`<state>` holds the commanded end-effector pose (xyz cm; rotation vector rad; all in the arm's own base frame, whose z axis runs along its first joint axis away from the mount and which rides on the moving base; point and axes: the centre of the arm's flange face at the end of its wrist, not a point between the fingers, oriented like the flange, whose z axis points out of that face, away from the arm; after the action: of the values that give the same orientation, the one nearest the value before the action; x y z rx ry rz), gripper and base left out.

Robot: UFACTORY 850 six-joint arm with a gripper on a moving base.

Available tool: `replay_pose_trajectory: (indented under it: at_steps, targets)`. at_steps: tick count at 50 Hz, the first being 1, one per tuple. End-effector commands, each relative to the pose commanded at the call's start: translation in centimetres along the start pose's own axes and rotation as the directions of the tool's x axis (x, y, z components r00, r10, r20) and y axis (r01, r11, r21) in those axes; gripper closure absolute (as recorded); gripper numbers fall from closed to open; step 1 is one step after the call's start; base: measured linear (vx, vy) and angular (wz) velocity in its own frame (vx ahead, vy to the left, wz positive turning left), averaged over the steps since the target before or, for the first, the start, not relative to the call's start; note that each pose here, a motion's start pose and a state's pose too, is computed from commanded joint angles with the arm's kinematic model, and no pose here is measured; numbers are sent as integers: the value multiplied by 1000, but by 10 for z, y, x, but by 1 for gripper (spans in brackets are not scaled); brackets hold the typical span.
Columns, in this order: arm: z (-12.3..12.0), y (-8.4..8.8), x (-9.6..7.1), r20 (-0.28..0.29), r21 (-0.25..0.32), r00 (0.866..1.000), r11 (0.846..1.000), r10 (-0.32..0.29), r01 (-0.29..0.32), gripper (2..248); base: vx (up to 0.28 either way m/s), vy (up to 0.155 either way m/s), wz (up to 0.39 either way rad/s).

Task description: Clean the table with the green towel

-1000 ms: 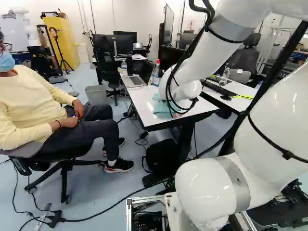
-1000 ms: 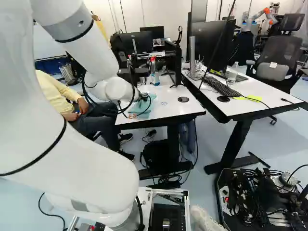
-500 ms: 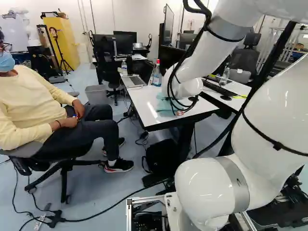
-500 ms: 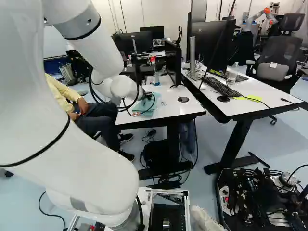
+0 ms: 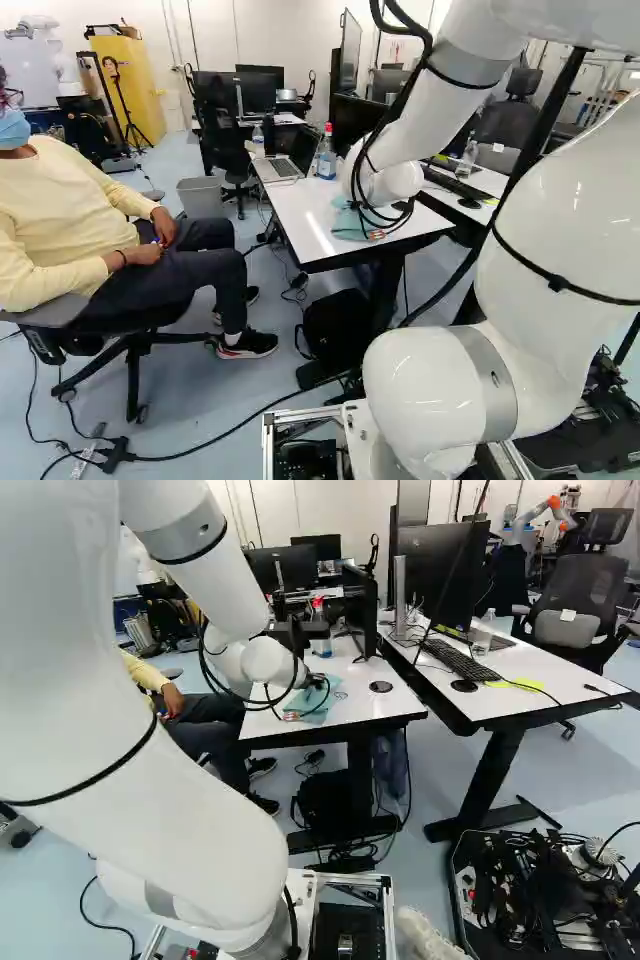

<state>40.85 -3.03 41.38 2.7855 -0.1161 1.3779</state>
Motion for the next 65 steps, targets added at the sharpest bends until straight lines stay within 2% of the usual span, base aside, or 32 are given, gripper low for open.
replay_pose_trajectory:
  at_steps: [18,37,65]
  targets:
    - [16,0,-6,-10,-1,1000,1000,0,0,196,0,0,0]
    - [18,0,-6,-23,-1,1000,1000,0,0,196,0,0,0]
    - [18,0,-14,61,-1,998,1000,0,0,196,0,0,0]
